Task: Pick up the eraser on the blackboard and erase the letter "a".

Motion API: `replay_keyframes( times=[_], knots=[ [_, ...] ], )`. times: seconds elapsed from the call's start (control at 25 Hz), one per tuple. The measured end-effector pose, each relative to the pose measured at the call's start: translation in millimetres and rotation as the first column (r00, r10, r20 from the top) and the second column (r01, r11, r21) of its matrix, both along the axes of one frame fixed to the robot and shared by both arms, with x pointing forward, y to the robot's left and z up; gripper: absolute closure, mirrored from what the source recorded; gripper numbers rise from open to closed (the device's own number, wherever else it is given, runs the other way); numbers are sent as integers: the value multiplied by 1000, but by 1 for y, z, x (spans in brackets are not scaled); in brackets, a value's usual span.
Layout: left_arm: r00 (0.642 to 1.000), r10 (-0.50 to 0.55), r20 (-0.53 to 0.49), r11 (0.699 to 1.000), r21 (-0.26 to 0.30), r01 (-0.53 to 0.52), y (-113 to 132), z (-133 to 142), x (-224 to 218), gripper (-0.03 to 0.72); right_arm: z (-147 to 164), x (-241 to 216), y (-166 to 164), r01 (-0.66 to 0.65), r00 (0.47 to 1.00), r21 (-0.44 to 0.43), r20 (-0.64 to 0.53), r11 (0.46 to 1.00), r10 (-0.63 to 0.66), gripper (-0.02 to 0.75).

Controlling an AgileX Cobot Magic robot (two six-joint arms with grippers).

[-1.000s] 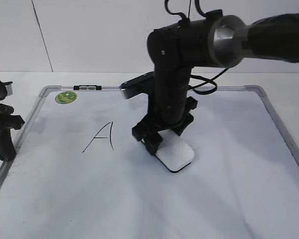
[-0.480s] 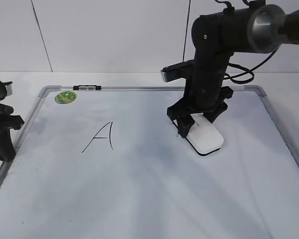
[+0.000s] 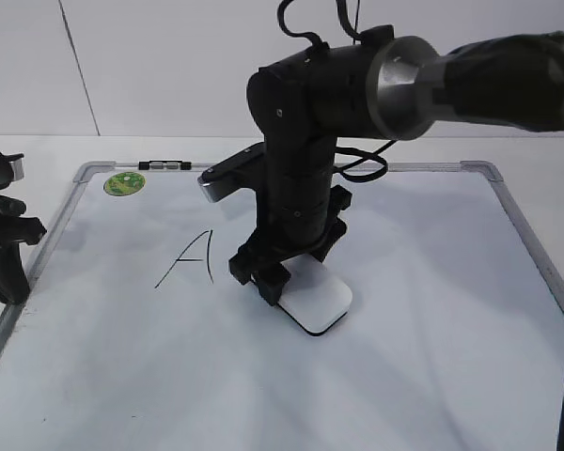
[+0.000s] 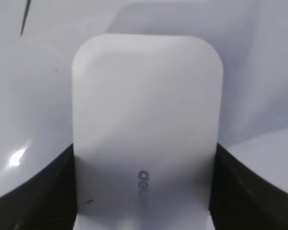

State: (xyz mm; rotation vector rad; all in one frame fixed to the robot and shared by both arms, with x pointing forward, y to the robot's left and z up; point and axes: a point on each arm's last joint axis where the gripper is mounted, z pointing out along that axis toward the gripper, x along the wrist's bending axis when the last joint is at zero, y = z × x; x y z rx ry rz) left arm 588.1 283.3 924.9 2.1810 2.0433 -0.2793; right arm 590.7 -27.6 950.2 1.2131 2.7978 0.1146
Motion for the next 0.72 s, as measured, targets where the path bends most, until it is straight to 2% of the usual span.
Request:
replay_keyframes(
  times=[0.12, 0.48, 0.72],
  knots=[
    [1000, 0, 0, 1000, 0, 0, 0, 0, 0, 643, -1, 7, -10, 40, 999, 9, -9, 999, -40, 175],
    [1000, 0, 0, 1000, 0, 0, 0, 0, 0, 642, -1, 50, -84, 241, 970, 5, -18, 970, -241, 175],
    [1000, 0, 0, 1000, 0, 0, 0, 0, 0, 642, 5, 49, -92, 260, 965, -7, -31, 966, -260, 175]
  ],
)
